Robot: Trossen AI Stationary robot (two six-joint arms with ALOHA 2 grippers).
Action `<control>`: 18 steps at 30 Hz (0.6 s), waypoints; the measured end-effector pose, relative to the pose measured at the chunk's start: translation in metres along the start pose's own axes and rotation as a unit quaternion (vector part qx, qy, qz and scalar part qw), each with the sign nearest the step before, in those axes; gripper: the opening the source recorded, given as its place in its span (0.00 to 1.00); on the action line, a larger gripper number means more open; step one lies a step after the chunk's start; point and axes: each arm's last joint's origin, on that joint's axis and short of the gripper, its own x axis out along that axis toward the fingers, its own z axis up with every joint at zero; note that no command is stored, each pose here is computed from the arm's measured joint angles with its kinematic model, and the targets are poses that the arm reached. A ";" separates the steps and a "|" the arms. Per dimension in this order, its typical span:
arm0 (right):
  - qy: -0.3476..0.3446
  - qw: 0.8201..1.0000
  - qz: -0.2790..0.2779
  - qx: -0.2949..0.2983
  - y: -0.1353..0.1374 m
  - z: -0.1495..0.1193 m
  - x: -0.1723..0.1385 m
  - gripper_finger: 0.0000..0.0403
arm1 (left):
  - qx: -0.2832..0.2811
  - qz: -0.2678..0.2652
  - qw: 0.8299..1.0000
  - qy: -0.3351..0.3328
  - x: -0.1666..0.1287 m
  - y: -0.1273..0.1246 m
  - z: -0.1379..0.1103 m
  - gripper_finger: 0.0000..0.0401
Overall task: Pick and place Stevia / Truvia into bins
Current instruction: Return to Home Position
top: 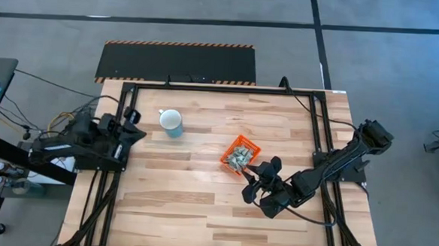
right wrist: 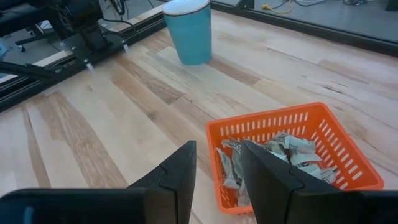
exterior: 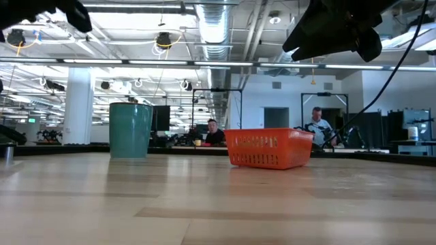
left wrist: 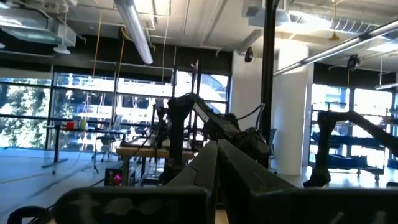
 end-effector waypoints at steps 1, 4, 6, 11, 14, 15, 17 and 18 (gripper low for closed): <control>0.000 1.000 0.000 0.000 0.000 0.000 0.000 0.29 | 0.000 0.000 1.000 -0.002 0.000 0.001 -0.005 0.00; 0.000 1.000 0.000 0.000 0.000 0.000 0.000 0.29 | -0.003 0.004 1.000 0.008 -0.001 0.004 -0.021 0.00; 0.000 1.000 0.000 0.000 0.000 0.000 0.000 0.29 | -0.005 0.005 1.000 0.014 -0.001 0.005 -0.029 0.00; 0.000 1.000 0.000 -0.001 0.000 0.000 0.000 0.29 | -0.013 0.015 1.000 0.019 -0.003 0.008 -0.042 0.00; 0.000 1.000 0.000 -0.001 0.000 0.000 0.000 0.29 | -0.014 0.017 1.000 0.020 -0.003 0.008 -0.046 0.00; 0.000 1.000 0.000 -0.001 0.000 0.000 0.000 0.29 | -0.014 0.018 1.000 0.021 -0.004 0.008 -0.046 0.00; 0.000 1.000 0.000 0.000 0.000 0.000 0.000 0.29 | -0.015 0.018 0.999 0.024 -0.004 0.009 -0.049 0.00; 0.000 1.000 0.000 -0.001 0.000 0.000 0.000 0.29 | -0.015 0.019 0.999 0.026 -0.004 0.009 -0.051 0.00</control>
